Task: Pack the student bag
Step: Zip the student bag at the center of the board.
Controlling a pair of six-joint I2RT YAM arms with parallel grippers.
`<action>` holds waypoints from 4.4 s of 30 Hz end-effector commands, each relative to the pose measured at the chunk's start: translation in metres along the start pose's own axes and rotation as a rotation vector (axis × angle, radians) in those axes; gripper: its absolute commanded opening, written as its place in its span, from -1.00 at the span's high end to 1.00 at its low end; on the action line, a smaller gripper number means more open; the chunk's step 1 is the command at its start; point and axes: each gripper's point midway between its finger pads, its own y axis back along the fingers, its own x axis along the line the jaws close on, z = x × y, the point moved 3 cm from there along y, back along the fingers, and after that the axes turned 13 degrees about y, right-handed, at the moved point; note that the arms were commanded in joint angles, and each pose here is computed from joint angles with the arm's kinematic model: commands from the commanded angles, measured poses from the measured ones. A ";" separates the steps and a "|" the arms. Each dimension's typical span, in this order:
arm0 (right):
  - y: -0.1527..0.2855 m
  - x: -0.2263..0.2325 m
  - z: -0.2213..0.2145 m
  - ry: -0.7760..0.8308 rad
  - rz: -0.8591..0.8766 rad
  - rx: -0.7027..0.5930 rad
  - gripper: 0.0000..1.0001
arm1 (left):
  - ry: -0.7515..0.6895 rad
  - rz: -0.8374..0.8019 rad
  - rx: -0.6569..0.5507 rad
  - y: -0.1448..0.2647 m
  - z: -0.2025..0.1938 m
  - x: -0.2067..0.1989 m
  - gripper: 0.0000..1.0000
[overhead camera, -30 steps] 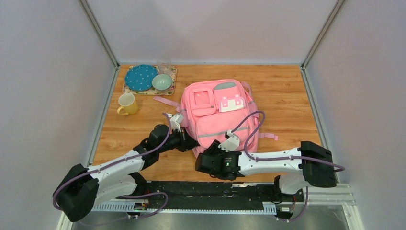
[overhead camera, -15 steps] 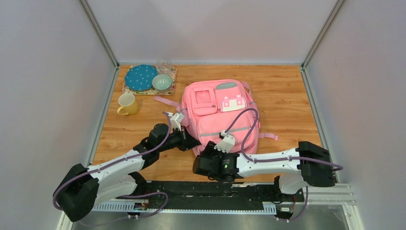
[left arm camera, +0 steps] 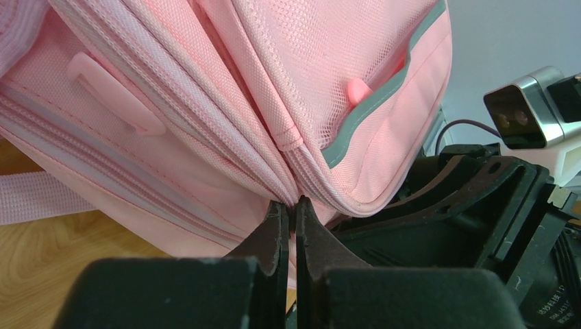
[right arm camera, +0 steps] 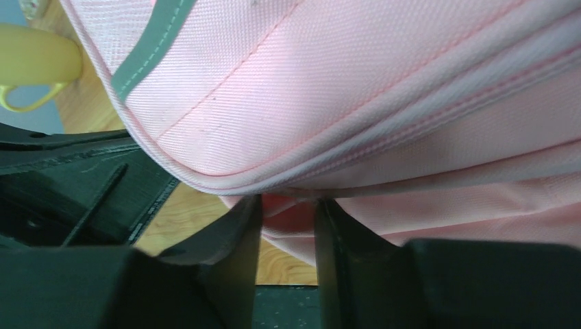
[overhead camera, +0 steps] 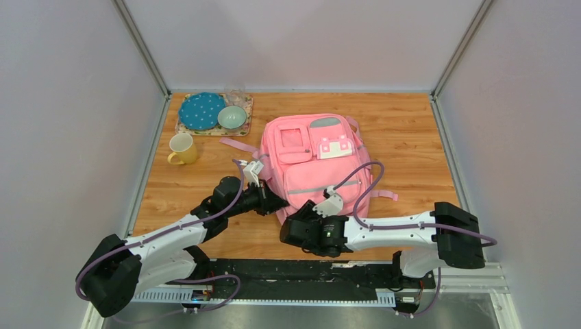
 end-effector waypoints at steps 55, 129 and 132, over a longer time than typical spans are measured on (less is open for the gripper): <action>-0.009 -0.026 0.038 0.252 -0.104 -0.138 0.38 | -0.095 -0.145 0.077 0.008 -0.001 -0.044 1.00; 0.035 -0.083 0.087 0.441 0.216 -0.061 1.00 | 0.330 -0.093 -0.285 0.059 0.000 0.024 -0.51; 0.037 -0.080 0.087 0.437 0.221 -0.061 1.00 | 0.289 -0.029 -0.241 0.051 -0.011 0.023 -0.52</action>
